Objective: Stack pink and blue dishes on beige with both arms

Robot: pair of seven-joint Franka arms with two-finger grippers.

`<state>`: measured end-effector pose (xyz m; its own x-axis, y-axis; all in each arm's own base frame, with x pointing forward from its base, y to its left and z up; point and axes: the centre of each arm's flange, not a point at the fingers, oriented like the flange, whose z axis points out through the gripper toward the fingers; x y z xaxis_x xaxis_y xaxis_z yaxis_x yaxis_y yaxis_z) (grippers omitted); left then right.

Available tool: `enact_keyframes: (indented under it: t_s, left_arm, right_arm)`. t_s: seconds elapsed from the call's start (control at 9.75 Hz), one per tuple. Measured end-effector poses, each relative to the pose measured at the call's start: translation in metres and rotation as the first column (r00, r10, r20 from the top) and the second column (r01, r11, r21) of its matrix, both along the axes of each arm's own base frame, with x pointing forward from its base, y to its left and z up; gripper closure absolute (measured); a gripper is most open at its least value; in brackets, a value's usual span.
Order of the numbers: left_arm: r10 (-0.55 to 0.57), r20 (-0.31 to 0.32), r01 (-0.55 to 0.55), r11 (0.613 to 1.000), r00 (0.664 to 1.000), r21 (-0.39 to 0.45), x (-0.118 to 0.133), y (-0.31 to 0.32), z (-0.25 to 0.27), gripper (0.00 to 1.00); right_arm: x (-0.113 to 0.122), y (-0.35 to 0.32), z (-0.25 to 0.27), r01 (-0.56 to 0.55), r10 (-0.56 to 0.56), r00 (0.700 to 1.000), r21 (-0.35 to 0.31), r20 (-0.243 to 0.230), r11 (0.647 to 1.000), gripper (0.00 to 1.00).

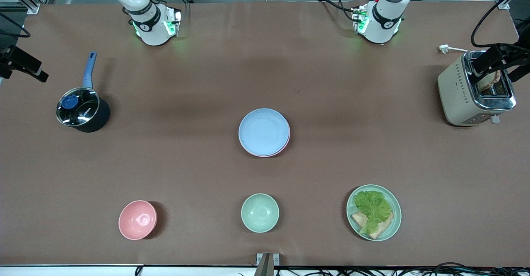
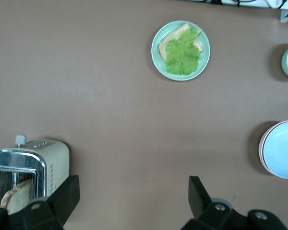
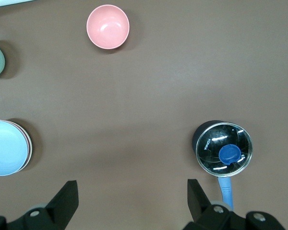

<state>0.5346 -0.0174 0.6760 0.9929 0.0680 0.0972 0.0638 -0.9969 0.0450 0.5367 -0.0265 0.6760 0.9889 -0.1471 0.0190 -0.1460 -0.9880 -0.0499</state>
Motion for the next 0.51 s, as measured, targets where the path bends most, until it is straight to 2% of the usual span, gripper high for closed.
enact_keyframes:
  t_s: [0.51]
  left_arm:
    - [-0.056, -0.013, 0.056, 0.998, 0.998, 0.005, -0.0014, -0.0013, -0.0015, 0.0]
  right_arm:
    - [0.0026, 0.0004, -0.0062, -0.045, 0.045, 0.999, -0.013, -0.019, 0.999, 0.0]
